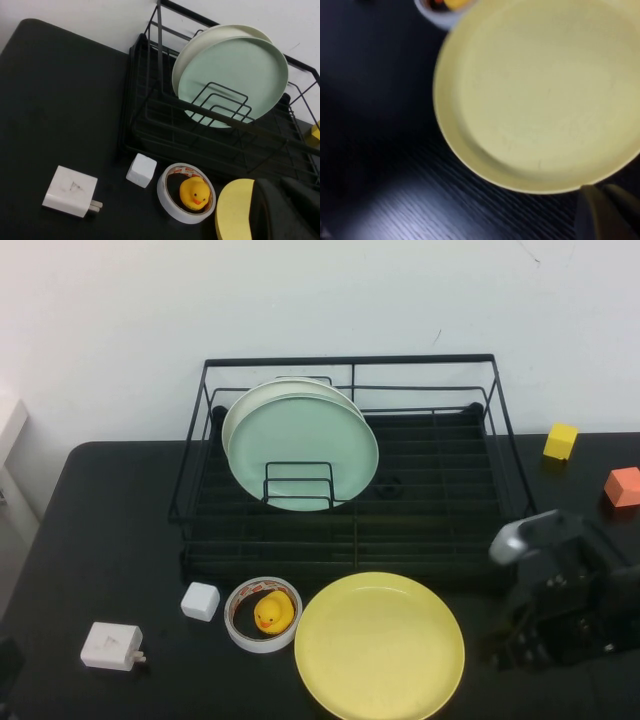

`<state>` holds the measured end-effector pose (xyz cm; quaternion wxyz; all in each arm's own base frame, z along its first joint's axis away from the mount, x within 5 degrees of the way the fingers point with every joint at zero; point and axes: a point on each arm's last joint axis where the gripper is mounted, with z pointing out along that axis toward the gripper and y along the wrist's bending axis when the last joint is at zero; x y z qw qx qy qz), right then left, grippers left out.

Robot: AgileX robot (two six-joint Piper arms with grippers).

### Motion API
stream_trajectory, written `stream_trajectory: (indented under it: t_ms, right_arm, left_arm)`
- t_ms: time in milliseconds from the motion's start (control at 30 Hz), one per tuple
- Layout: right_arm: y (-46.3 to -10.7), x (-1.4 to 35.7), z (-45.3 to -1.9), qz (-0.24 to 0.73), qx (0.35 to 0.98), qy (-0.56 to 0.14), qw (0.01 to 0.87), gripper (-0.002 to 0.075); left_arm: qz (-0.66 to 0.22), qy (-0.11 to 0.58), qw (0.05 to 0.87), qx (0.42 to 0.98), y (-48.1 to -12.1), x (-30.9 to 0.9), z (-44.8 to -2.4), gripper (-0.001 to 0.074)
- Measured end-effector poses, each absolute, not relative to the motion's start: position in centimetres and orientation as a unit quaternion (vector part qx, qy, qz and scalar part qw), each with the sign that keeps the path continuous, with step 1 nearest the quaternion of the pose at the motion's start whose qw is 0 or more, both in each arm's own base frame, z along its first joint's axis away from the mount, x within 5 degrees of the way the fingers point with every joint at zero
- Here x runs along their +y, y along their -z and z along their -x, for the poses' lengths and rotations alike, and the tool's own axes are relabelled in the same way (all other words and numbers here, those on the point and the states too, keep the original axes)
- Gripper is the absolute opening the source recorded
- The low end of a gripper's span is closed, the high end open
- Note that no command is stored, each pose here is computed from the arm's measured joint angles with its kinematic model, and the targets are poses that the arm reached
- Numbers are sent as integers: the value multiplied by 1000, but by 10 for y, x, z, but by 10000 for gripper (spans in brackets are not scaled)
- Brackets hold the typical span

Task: Place plate on rack
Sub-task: Pick up the plate from the table

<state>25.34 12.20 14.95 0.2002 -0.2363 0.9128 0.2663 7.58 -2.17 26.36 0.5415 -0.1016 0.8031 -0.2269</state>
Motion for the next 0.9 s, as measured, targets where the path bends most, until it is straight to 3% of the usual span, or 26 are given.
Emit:
stream_trajectory:
  t_ms: [367,500,667,900]
  right_arm:
    - [-112,124,-264,198,936,-234,172,11]
    - [-103,127,-274,169,941,-239,172,100]
    - [-90,131,-285,136,946,-247,163,267]
    - [-73,135,-296,98,949,-257,152,309]
  left_arm:
    - [101,227,542,803,-264,-22,-76,-1]
    - [101,227,539,805,-263,-22,-76,-1]
    - [101,226,537,806,-263,-22,-75,-1]
    - [87,217,541,808,-263,-22,-75,-1]
